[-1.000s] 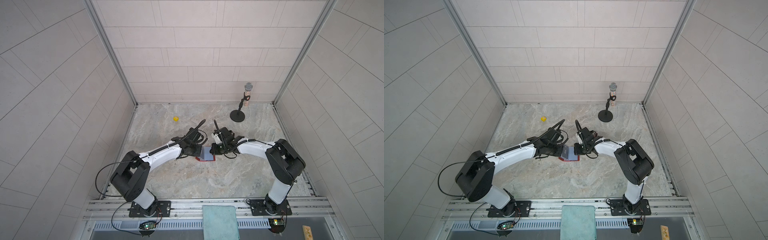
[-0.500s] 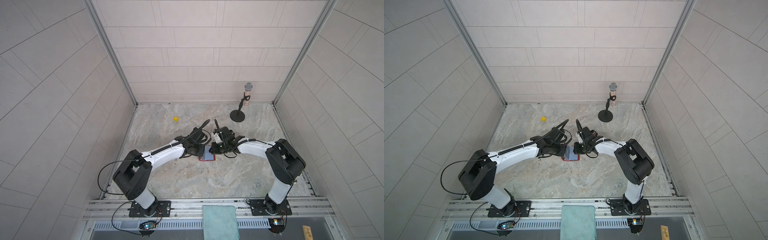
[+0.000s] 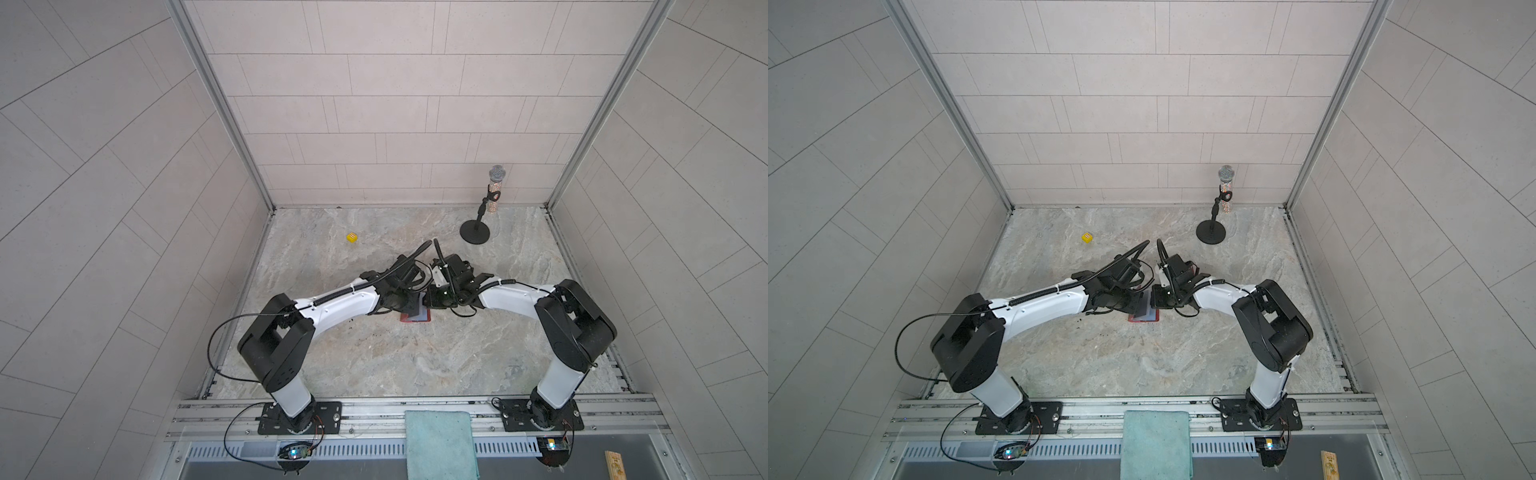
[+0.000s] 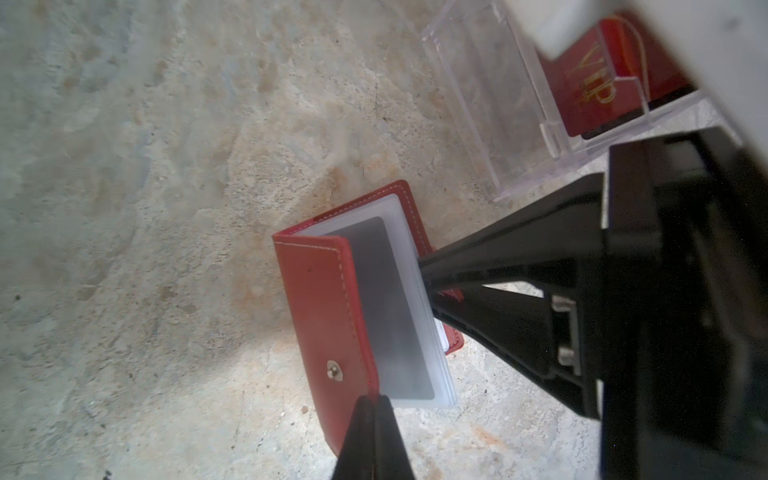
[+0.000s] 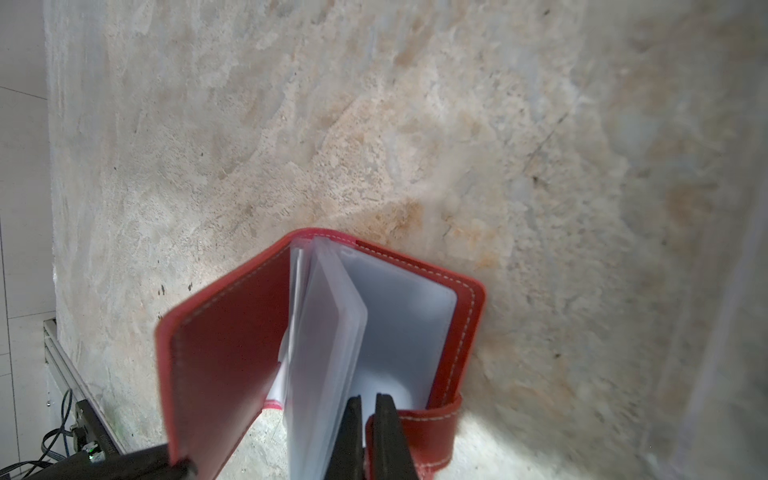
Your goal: Put the credit cards into the card holder
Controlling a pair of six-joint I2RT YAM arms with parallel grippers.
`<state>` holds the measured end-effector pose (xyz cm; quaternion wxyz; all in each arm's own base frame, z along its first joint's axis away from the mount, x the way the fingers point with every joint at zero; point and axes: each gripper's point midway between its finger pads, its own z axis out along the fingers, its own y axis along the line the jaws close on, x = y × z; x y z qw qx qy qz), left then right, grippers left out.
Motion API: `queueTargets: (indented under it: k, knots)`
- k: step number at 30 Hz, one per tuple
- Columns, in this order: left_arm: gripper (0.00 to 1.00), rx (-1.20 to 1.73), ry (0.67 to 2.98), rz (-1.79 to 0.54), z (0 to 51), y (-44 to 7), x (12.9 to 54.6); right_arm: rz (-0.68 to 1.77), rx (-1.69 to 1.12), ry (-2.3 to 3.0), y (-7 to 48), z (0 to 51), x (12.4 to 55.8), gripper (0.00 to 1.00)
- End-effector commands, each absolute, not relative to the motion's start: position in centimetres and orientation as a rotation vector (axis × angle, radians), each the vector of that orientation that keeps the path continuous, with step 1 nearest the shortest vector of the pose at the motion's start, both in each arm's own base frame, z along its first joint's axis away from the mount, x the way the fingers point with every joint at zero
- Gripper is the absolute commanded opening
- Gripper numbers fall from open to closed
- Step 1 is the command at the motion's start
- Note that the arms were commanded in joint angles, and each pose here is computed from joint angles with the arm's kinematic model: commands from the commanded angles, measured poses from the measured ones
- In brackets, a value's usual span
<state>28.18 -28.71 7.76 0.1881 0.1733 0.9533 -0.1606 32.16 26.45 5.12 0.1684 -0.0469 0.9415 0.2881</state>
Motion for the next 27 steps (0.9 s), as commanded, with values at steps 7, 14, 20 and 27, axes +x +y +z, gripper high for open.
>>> queueTargets:
  k: [7, 14, 20, 27]
  knots:
    - [0.05, 0.495, 2.676, -0.603, 7.1, -31.8, 28.4, 0.813, -0.076, 2.596, 25.2, 7.6, 32.5, 0.0]
    - [0.05, 0.451, 2.692, -0.663, 5.6, -32.8, 28.6, 0.86, -0.052, 2.576, 25.1, 7.8, 32.3, 0.0]
    - [0.06, 0.396, 2.703, -0.687, 4.6, -33.1, 28.8, 0.92, -0.018, 2.548, 25.3, 8.0, 32.6, 0.0]
    - [0.19, 0.379, 2.697, -0.696, 4.8, -32.9, 28.7, 0.941, -0.001, 2.539, 25.4, 8.0, 32.8, 0.0]
